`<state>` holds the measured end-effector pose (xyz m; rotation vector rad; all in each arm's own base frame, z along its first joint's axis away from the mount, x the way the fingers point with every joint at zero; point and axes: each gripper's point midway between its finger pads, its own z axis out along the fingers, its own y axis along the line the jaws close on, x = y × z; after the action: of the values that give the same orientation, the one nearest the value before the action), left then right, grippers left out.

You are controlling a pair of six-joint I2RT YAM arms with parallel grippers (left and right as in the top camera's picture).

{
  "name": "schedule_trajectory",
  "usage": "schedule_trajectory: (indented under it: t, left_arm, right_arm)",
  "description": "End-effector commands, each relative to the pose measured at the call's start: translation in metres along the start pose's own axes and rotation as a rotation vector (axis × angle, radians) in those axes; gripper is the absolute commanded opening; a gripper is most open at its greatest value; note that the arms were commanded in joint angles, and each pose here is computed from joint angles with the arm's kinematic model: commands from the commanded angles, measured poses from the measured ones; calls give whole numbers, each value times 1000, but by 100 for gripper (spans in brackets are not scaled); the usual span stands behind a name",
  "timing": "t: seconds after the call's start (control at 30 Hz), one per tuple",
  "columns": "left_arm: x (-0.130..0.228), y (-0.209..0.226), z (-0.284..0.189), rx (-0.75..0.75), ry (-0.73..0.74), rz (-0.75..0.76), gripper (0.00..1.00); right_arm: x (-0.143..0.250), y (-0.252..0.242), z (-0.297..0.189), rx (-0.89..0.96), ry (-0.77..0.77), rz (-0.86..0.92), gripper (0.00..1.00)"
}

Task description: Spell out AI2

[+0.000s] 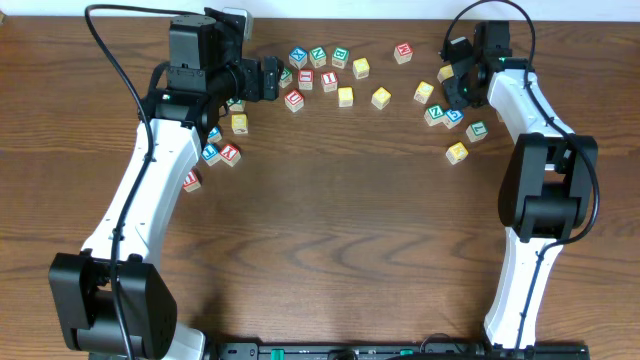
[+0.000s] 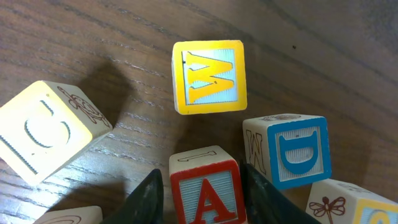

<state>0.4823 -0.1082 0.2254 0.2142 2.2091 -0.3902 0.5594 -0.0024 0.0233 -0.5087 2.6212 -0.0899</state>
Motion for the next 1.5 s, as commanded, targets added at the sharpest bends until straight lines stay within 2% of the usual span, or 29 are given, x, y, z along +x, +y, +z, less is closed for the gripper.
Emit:
schedule_trajectory:
  t: [0.0,0.07,0.33,0.8,1.13,1.47]
  left_arm:
    - [-17,-2,-10,-9,-42,14,98]
    - [-17,-2,-10,-9,-42,14,98]
    - [-17,-2,-10,-9,-42,14,98]
    - [-17,-2,-10,-9,-42,14,98]
    - [-17,-2,-10,-9,-42,14,98]
    - [-17,-2,-10,-9,-42,14,98]
  right_arm:
    - [7,6,10,-16,21,43,37]
    - [7,6,10,-16,21,67,37]
    - [8,4,10,-4,26,190,29]
    - [8,8,4,35,50,259,28]
    - [-17,30,-45,17,7,217,27]
    - [-45,94,-102,-36,-46,141,29]
